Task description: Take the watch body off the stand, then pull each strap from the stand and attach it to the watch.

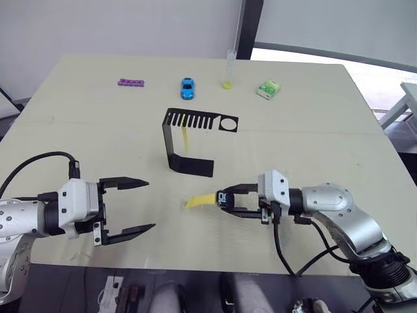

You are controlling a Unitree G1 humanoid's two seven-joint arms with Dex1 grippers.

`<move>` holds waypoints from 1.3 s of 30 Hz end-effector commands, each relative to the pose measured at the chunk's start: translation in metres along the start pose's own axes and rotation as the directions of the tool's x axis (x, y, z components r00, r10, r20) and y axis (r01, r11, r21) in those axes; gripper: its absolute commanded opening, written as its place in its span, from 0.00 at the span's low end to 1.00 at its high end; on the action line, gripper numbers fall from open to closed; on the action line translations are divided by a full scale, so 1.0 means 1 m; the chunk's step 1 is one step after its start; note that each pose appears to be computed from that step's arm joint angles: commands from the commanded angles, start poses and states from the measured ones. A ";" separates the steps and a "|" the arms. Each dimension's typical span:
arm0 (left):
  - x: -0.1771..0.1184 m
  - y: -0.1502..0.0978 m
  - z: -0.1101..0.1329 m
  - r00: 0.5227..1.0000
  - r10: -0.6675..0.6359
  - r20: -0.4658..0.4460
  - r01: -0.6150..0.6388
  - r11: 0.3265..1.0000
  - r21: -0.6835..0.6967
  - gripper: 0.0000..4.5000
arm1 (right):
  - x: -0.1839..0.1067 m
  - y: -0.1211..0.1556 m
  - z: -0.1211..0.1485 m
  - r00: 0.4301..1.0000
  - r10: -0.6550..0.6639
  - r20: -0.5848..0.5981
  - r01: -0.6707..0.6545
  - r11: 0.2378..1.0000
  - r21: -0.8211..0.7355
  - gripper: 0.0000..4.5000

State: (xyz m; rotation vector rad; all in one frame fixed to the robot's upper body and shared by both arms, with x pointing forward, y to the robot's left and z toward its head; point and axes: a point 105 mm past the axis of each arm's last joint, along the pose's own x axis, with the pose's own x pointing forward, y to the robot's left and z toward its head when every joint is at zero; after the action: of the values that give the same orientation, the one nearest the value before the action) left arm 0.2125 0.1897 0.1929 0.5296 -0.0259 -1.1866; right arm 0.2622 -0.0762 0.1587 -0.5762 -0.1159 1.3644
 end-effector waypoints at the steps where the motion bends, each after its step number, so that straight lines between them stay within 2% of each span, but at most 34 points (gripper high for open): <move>1: -0.007 -0.001 0.004 1.000 -0.001 0.008 0.000 1.000 0.024 1.00 | -0.006 0.005 0.003 0.998 0.044 -0.034 -0.051 0.970 -0.236 0.34; 7: -0.007 0.001 0.006 1.000 -0.013 0.026 0.012 0.999 0.030 1.00 | 0.004 -0.003 0.004 0.998 0.051 -0.040 -0.060 0.953 -0.297 0.34; 14: -0.010 0.005 0.009 0.999 -0.014 0.044 0.014 1.000 0.004 1.00 | 0.048 -0.006 0.016 0.987 0.158 0.020 -0.156 0.983 -0.095 0.34; 18: -0.014 0.003 0.003 1.000 -0.011 0.023 0.012 1.000 -0.011 1.00 | 0.063 -0.005 0.008 0.985 0.174 -0.020 -0.174 0.985 -0.008 0.34; 24: -0.015 -0.003 -0.002 1.000 -0.018 -0.003 0.018 1.000 -0.007 1.00 | 0.059 0.003 -0.030 0.972 0.177 -0.153 -0.174 0.984 0.035 0.34; 34: -0.015 -0.006 -0.009 1.000 -0.014 -0.026 0.013 1.000 -0.015 1.00 | 0.047 0.016 -0.049 0.951 0.225 -0.210 -0.196 0.969 0.150 0.34; 36: -0.016 -0.006 -0.010 0.999 -0.015 -0.032 0.015 1.000 -0.011 1.00 | 0.043 0.015 -0.050 0.951 0.222 -0.217 -0.193 0.970 0.147 0.57; 39: -0.017 -0.005 -0.011 0.999 -0.001 -0.034 0.000 1.000 -0.004 1.00 | 0.032 0.005 -0.046 0.960 0.186 -0.207 -0.162 0.978 0.129 0.85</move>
State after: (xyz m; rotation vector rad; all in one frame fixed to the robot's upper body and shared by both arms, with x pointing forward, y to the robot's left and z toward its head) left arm 0.2046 0.2041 0.1817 0.5174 0.0157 -1.1973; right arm 0.2840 -0.0533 0.1003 -0.6492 0.2152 1.4582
